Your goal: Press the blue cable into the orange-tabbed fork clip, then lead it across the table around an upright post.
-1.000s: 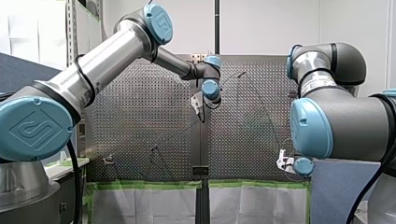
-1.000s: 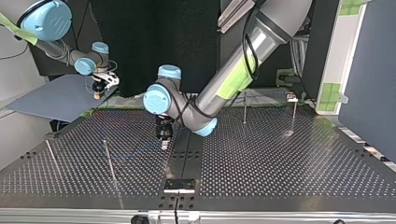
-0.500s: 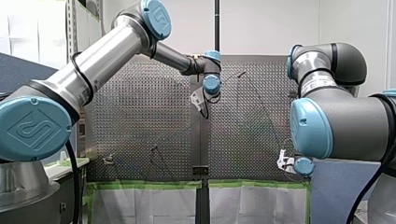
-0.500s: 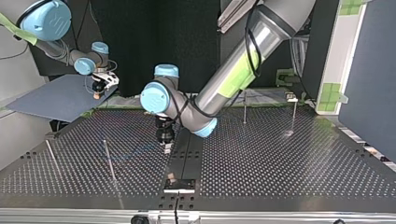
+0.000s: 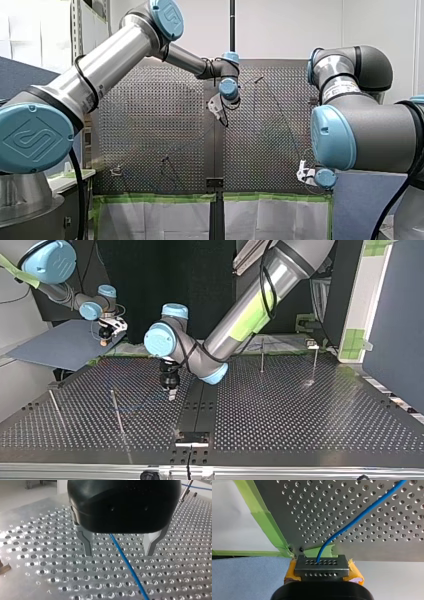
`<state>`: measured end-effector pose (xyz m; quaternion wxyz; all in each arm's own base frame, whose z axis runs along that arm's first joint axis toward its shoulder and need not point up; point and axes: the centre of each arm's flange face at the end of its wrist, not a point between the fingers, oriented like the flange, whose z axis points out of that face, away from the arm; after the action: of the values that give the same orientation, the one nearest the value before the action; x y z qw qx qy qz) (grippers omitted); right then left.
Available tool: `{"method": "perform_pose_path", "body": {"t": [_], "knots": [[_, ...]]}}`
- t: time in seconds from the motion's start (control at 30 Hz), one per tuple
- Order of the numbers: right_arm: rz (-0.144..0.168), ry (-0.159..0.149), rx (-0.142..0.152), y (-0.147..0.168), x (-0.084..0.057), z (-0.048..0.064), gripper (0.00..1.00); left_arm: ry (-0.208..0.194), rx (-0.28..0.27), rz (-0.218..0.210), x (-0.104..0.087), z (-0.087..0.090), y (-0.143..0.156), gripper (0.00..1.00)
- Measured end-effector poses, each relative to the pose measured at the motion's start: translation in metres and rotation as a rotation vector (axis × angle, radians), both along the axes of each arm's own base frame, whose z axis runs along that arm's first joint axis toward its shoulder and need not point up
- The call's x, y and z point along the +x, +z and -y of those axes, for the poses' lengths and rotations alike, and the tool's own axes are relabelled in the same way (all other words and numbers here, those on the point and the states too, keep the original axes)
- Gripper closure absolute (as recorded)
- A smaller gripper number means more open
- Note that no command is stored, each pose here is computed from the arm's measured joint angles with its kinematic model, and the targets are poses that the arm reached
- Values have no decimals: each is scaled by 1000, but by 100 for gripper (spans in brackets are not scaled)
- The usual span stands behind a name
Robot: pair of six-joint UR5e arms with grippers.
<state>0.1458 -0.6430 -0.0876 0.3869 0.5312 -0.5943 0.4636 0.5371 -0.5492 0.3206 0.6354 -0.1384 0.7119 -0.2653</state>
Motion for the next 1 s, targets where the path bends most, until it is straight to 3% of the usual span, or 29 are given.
{"method": "perform_pose_path", "body": {"t": [0.4,0.63,0.87,1.0], "knots": [[0,0,0,0,0,0,100,-9,-1,5,-12,8,6,0],[0,2,0,0,1,0,100,-32,-19,36,-31,14,37,0],[1,5,0,0,2,0,100,-95,-22,57,-52,23,65,0],[1,6,0,0,2,0,100,-145,10,53,-63,28,71,0]]}}
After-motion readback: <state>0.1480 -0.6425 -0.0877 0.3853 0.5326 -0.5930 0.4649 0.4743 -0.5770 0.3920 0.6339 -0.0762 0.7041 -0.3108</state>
